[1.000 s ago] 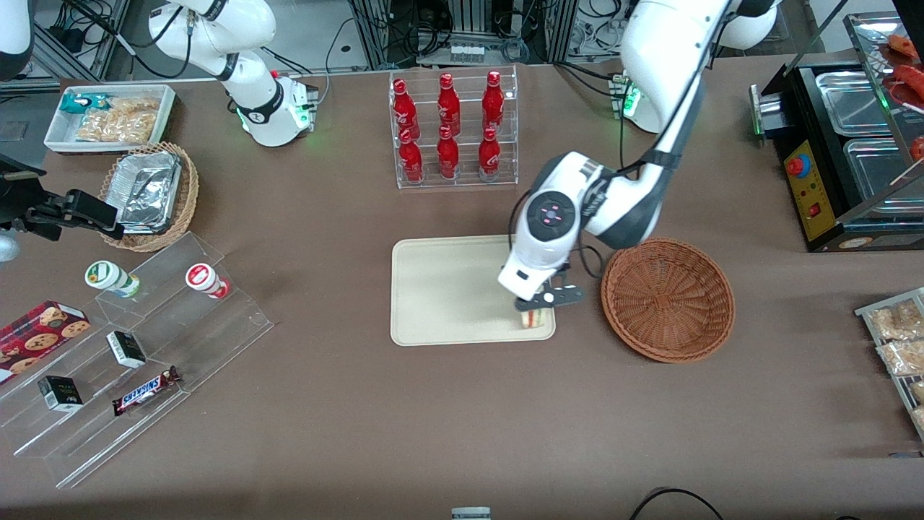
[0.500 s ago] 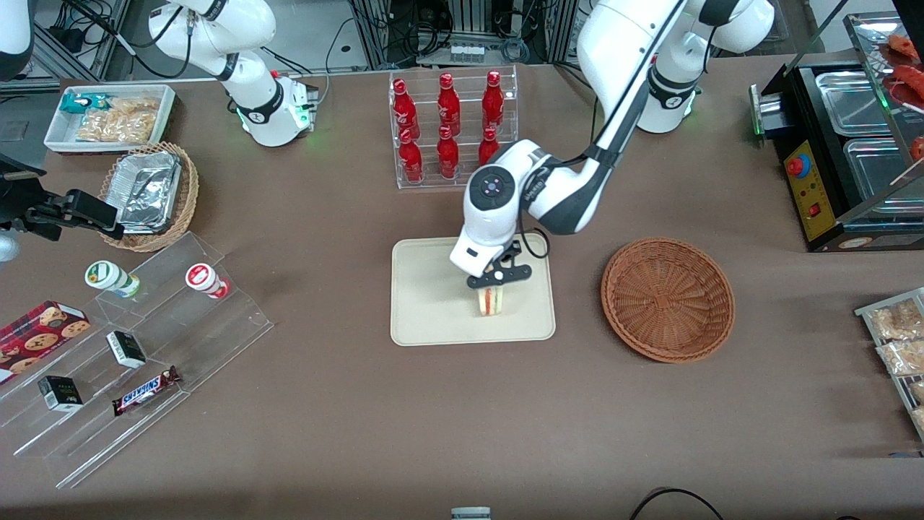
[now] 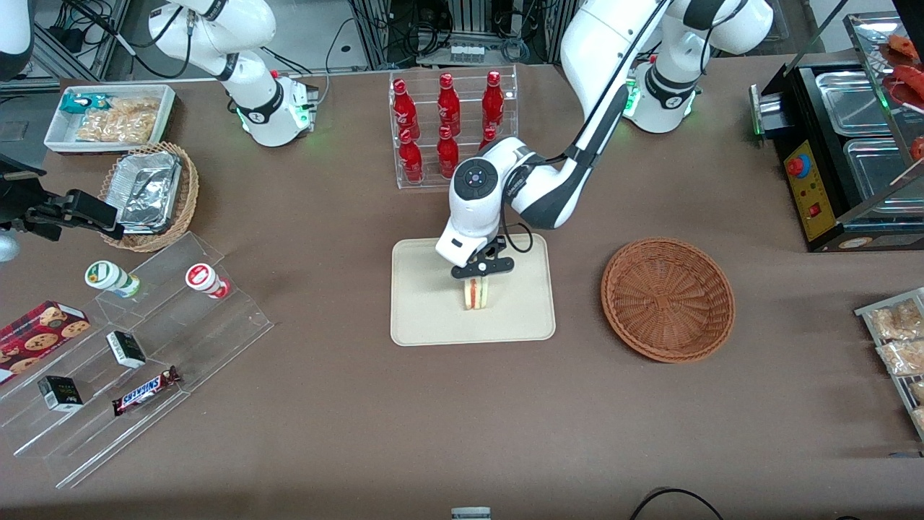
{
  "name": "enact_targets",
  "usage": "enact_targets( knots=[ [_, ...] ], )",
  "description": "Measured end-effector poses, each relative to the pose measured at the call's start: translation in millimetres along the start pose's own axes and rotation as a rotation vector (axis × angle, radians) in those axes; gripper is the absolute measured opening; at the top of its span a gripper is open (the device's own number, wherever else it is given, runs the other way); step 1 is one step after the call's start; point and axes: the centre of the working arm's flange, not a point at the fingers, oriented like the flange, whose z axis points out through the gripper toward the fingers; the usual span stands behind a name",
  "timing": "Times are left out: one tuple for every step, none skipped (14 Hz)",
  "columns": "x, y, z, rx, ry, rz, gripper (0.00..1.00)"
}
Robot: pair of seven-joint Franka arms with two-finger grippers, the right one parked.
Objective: Place sandwich from basket to tray
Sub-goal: 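Lower the sandwich onto the tray and open the left gripper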
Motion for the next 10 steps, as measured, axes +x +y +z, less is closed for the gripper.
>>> enact_targets(
  knots=[
    [0.4,-0.9,1.6,0.002,0.0,-0.001,0.15],
    [1.4,-2.2,2.8,0.005,0.0,-0.003,0.15],
    [2.5,-3.6,3.8,0.007,0.0,-0.005,0.15],
    [3.2,-4.6,4.5,0.009,0.0,-0.007,0.21],
    [3.3,-4.9,4.9,0.01,-0.001,-0.016,0.3],
    [3.3,-4.8,4.8,0.01,-0.001,-0.041,0.38],
    [3.5,-4.5,4.0,0.008,0.0,-0.067,0.49],
    [4.1,-3.4,0.7,0.004,0.003,-0.082,0.59],
    [5.3,-1.6,-6.1,-0.002,0.007,-0.09,0.7],
    [7.1,0.8,-17.8,-0.005,0.009,-0.094,0.78]
  ],
)
